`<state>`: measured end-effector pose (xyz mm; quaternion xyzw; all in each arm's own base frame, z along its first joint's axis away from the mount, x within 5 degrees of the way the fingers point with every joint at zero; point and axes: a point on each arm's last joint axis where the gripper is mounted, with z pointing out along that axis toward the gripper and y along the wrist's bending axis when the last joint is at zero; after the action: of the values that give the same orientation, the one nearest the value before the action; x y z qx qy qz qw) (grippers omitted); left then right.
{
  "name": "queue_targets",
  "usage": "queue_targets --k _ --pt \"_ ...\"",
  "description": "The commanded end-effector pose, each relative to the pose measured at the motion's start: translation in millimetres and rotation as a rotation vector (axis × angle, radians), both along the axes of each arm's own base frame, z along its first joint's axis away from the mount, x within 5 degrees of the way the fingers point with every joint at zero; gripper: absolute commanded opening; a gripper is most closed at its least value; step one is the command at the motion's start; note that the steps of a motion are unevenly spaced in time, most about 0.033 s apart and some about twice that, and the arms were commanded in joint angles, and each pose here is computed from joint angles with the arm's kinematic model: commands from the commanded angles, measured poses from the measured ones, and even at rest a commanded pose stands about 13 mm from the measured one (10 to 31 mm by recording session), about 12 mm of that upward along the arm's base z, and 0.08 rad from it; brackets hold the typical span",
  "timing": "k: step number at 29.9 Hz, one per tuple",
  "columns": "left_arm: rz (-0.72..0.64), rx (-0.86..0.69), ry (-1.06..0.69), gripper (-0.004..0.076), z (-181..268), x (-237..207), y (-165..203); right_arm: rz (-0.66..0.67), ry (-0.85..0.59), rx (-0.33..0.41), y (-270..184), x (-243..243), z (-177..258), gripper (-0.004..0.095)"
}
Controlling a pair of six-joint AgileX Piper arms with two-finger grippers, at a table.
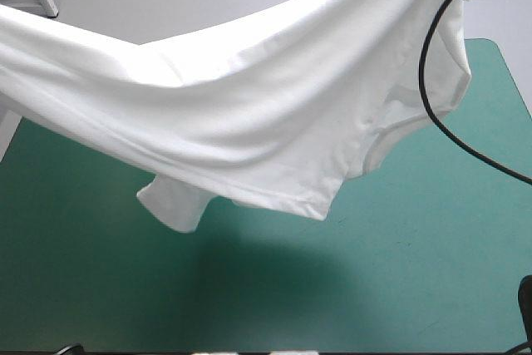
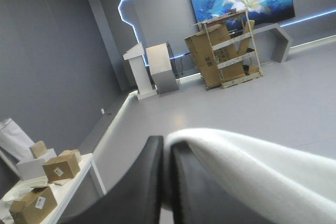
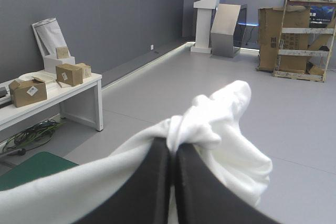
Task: Fold the cloth
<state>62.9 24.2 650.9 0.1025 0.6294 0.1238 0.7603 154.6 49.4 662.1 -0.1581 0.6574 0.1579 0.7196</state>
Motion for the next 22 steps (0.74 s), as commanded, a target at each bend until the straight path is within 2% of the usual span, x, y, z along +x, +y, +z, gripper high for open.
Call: queue_targets --k 1,6,11,17,20,22 --pt "0.029 0.028 -0.047 0.002 6 -4 5 -0.017 -0.121 0.032 -4 -15 13 -0.0017" --pt "0.073 0.085 0.037 0.002 -5 17 -10 0.02 -0.021 0.031 4 24 -1 -0.0017" --pt "0.153 0.134 0.149 0.002 -32 60 -42 0.042 0.116 0.028 13 84 -28 -0.0017" --pt "0.066 0.157 0.268 0.0026 -103 131 -101 0.041 0.262 -0.006 23 161 -73 -0.0017" --pt "0.007 0.101 0.357 0.0026 -148 180 -111 0.039 0.31 -0.049 28 201 -102 -0.0017" --pt "-0.006 0.027 0.437 0.0026 -178 216 -105 0.035 0.35 -0.05 31 227 -123 -0.0017"
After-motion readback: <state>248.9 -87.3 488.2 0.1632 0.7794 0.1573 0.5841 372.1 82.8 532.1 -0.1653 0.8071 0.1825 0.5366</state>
